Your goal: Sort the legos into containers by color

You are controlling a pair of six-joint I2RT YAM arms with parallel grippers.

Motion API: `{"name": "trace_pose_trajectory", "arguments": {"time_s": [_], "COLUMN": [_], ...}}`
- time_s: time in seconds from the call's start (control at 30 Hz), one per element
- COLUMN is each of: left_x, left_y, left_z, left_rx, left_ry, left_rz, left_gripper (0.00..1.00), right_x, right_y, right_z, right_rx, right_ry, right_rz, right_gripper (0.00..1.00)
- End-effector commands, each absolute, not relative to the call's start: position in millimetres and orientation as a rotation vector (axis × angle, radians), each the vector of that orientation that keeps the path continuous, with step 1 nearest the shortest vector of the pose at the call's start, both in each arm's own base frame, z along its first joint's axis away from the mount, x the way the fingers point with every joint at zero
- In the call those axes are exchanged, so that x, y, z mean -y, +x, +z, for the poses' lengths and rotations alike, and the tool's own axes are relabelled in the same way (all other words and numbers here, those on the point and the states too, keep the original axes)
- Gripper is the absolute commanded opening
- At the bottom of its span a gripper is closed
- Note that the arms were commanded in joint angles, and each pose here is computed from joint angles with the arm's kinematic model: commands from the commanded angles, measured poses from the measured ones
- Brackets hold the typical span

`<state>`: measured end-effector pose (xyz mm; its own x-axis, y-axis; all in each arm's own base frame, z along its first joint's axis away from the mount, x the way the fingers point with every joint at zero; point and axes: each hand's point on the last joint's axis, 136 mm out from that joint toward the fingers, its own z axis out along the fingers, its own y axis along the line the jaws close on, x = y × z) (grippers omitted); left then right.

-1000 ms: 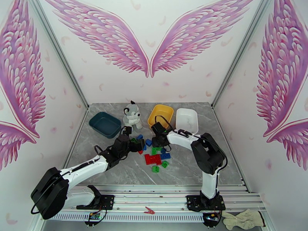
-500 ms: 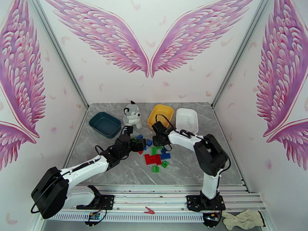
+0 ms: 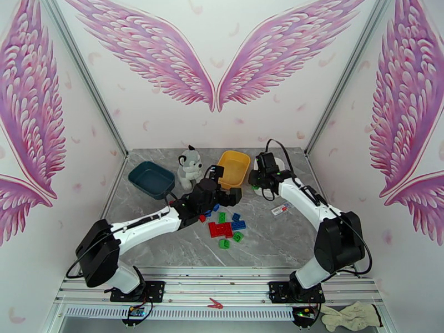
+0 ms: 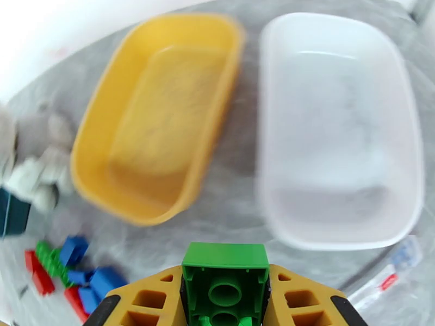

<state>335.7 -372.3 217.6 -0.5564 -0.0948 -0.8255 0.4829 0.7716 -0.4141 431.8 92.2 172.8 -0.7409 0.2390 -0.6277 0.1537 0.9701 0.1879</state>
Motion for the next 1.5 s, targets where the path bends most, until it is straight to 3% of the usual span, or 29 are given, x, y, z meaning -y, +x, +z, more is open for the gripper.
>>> {"name": "trace_pose_trajectory", "arguments": {"time_s": [0.0,0.27,0.4,0.47,0.7,0.9,1.07,1.23,1.47], "left_x": [392,401,392,385,348,311,269,233,230], "left_y": [336,333,331,330,323,306,309,327,330], "left_z": [203,195,202,208,224,208,195,172,165], "left_rx": [-2.060,-2.071,-2.059,-2.052,-2.059,-2.105,-2.131,-2.177,-2.193], "left_ry": [0.397,0.510,0.499,0.490,0.395,0.307,0.172,-0.016,-0.054], "left_rz": [-0.758,-0.697,-0.680,-0.667,-0.609,-0.581,-0.621,-0.718,-0.755], "left_gripper": [0.99,0.99,0.99,0.99,0.99,0.99,0.99,0.99,0.99], "right_x": [-60,-25,-18,-19,-56,-125,-175,-196,-218], "right_y": [450,481,484,481,457,406,344,276,197], "right_z": [187,170,169,173,196,207,181,144,121], "right_rx": [-2.360,-2.401,-2.412,-2.409,-2.388,-2.401,-2.500,-2.590,-2.599], "right_ry": [0.386,0.478,0.481,0.470,0.392,0.187,-0.026,-0.158,-0.319], "right_rz": [0.087,0.006,-0.017,-0.001,0.218,0.380,0.404,0.425,0.578], "right_gripper": [0.26,0.29,0.53,0.58,0.58,0.56,0.56,0.56,0.63]}}
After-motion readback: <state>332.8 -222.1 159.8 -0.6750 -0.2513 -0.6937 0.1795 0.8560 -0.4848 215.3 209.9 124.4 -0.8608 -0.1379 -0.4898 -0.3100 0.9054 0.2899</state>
